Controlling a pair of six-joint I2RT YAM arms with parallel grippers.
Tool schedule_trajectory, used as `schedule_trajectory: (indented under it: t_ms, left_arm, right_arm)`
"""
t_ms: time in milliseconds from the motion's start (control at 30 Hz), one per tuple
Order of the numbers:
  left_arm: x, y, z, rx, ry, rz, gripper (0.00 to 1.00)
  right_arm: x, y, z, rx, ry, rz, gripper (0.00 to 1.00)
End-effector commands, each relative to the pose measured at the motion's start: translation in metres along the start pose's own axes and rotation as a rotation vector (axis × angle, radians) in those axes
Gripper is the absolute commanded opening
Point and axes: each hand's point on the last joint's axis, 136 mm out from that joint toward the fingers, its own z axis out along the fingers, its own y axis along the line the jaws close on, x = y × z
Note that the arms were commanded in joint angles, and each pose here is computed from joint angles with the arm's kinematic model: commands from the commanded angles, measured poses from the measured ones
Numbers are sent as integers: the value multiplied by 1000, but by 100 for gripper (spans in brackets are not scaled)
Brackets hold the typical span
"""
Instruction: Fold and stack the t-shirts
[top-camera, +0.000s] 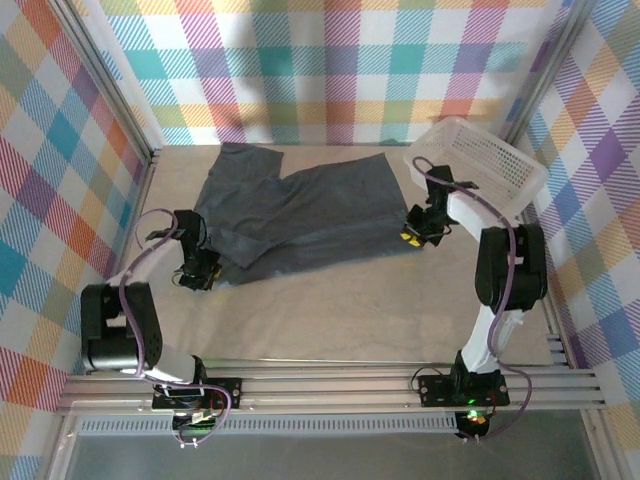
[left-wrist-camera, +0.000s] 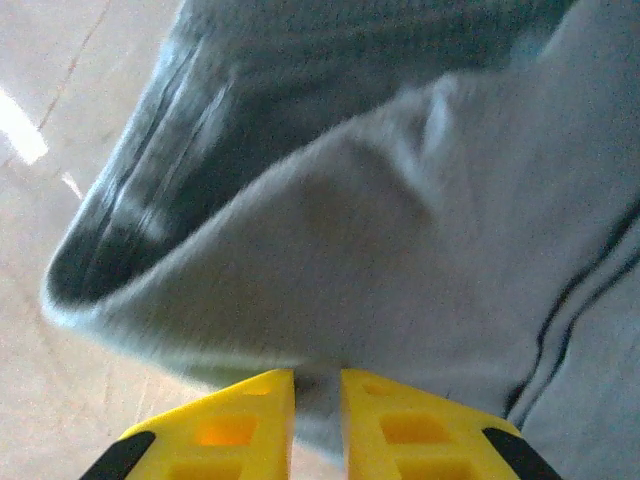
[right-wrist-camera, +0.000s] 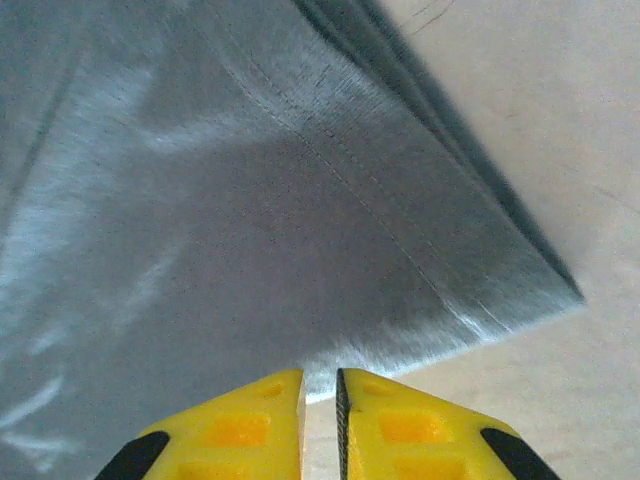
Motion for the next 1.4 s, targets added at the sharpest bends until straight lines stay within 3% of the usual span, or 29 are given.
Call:
schedule_trajectory:
  t_ms: [0, 233, 433, 867, 1033, 1167, 1367]
  left_arm:
    - [-29, -15, -3, 18, -94, -45, 19]
    - [-32, 15, 19, -126, -95, -60, 16]
    - [-38, 36, 20, -158, -105, -92, 15]
    - [-35, 81, -3, -228, -122, -70, 18]
    - [-43, 67, -22, -179, -148, -31, 30]
    - [-40, 41, -47, -60, -167, -28, 41]
    - [21, -12, -50, 179, -18, 25, 51]
  right_arm:
    - [-9, 11, 10, 9, -7, -62, 18]
    - [-6, -16, 30, 163, 61, -61, 19]
    - [13, -41, 30, 260, 131, -51, 20]
    - [88, -59, 9, 277, 206, -23, 22]
    - [89, -49, -2, 248, 164, -50, 26]
    - [73, -20, -25, 152, 61, -129, 39]
    - [60, 34, -54, -70, -23, -261, 49]
